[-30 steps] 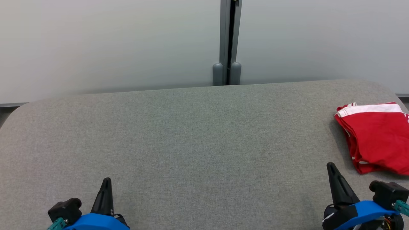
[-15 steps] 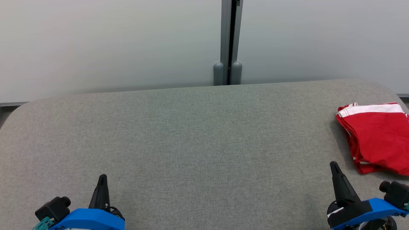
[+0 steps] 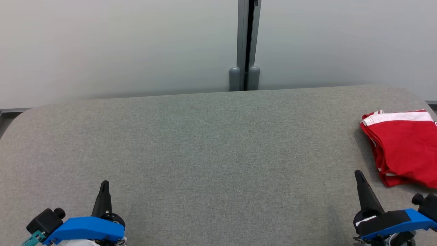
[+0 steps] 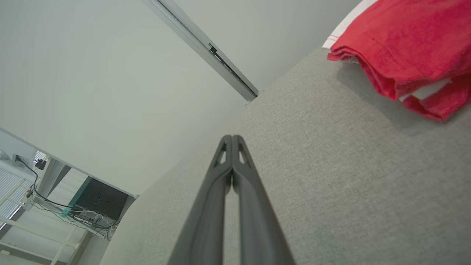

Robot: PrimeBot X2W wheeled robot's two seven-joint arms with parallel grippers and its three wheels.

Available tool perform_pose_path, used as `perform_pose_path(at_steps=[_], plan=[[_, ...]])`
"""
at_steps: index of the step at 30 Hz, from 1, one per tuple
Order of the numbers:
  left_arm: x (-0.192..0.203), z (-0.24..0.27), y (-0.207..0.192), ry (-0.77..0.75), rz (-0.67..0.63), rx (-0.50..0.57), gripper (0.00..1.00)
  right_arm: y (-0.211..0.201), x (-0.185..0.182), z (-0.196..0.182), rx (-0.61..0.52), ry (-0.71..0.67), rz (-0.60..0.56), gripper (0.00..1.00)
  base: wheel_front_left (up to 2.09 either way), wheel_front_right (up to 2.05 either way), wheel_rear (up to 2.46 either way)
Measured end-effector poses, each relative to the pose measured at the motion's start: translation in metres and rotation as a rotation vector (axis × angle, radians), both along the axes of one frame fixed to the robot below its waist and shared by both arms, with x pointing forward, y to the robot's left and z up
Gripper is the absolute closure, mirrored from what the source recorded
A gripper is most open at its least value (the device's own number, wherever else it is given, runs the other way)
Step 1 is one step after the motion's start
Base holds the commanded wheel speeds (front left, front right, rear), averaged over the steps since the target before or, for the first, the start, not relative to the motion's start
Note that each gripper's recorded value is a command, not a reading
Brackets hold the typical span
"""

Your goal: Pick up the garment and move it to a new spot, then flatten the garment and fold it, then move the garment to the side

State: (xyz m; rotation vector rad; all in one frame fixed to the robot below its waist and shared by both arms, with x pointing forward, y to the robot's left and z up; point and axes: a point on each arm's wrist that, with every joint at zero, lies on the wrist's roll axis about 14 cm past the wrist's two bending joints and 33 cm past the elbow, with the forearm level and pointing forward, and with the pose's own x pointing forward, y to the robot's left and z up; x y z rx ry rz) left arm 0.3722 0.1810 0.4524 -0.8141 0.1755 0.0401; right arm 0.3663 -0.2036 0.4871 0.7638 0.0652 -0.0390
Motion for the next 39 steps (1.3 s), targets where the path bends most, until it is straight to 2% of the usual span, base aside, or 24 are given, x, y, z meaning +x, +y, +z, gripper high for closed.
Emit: perform_pose_path(at_steps=[19,39], plan=[[0.004,0.01,0.003,-0.013,0.043,-0.22,1.0,-0.001,0.006,0.003,0.229,-0.01,-0.019,1.0,0.0,0.0,0.0],[0.01,0.024,0.008,-0.046,0.074,-0.406,1.0,0.0,0.011,0.008,0.431,-0.025,-0.026,1.0,0.0,0.0,0.0]])
